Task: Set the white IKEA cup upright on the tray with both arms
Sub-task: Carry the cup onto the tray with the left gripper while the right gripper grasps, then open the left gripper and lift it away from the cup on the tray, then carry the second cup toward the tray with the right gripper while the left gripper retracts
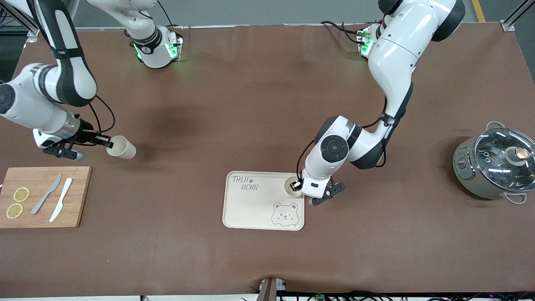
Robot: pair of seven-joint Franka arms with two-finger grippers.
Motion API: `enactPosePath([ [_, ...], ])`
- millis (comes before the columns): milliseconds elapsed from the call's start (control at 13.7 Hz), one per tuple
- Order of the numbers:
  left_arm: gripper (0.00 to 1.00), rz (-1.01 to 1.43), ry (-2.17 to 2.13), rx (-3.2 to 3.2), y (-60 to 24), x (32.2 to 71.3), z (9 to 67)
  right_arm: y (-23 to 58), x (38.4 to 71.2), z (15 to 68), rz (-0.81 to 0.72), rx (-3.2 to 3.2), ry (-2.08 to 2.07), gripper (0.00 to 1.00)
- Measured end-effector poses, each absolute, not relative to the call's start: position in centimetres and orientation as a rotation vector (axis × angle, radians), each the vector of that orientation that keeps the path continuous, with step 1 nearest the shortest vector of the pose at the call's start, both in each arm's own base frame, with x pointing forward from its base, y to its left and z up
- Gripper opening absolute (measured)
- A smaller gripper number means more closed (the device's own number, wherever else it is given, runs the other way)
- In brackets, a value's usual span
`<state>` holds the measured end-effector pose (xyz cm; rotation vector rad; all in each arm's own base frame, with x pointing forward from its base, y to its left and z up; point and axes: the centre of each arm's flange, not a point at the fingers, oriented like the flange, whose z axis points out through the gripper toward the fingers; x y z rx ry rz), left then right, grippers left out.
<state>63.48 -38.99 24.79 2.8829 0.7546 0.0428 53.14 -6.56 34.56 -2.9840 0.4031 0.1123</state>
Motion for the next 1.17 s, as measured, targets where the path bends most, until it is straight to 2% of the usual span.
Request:
enactPosePath([
  [146,0.7,0.1,0.767,2.863,-38.1,64.7,28.4,-4.8,54.5,37.4,0.157,-2.965,0.481,0.03],
  [364,0.99,0.141,0.76,2.921,-32.2,66.4,38.2,-1.8,55.9,40.9,0.19,-2.947,0.582,0.03],
  [655,1.0,0.17,0.601,3.029,-23.1,66.3,48.3,2.8,57.3,42.6,0.174,-2.915,0.759,0.03],
  [1165,1.0,0.179,0.426,3.105,-13.5,66.4,52.9,12.4,62.8,37.5,0.239,-2.831,1.152,0.03],
])
